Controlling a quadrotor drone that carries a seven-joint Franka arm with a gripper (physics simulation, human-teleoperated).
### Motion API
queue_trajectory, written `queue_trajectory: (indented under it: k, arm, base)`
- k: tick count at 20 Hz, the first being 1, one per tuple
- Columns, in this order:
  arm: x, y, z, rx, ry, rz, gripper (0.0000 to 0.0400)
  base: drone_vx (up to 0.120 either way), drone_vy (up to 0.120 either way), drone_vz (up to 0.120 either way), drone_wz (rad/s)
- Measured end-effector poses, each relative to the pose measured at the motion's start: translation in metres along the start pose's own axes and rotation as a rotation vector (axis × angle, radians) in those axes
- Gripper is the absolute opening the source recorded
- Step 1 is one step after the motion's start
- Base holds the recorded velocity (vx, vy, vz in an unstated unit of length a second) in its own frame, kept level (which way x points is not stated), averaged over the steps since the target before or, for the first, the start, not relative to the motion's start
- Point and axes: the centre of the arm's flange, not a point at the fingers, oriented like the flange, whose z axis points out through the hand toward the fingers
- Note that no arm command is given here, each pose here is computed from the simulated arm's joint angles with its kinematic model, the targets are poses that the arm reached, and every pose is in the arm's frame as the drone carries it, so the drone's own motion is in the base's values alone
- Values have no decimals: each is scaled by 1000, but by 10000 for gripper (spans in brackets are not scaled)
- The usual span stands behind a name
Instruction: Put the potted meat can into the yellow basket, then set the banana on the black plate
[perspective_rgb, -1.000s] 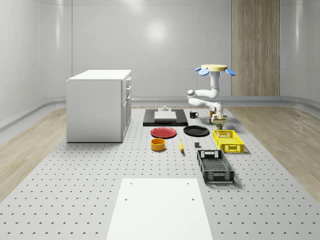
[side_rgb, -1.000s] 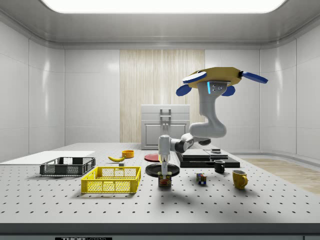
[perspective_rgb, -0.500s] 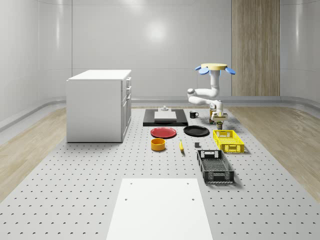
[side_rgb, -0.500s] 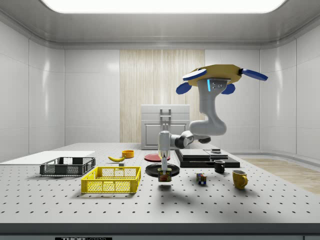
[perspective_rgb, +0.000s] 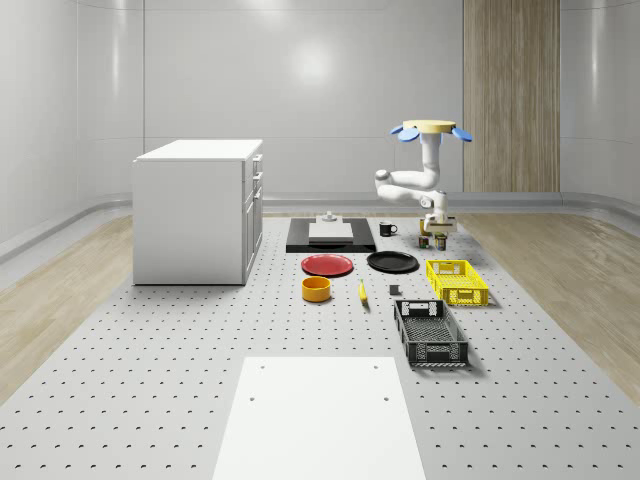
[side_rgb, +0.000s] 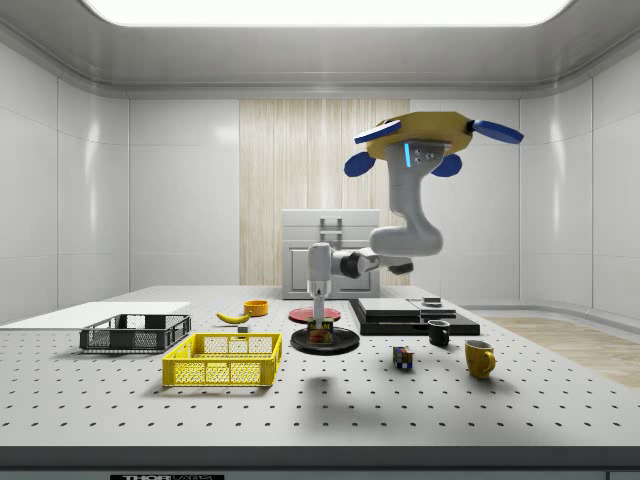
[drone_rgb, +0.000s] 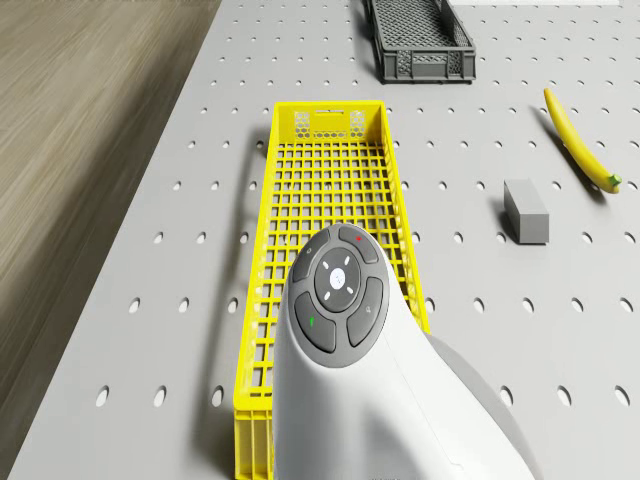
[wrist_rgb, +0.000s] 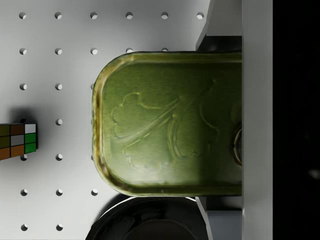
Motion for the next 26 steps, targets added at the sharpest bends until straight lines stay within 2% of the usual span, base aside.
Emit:
queue_trajectory:
  k: [26]
  arm:
    - [0,0,-2,0,0,0,290]
  base:
    - [120,0,0,0]
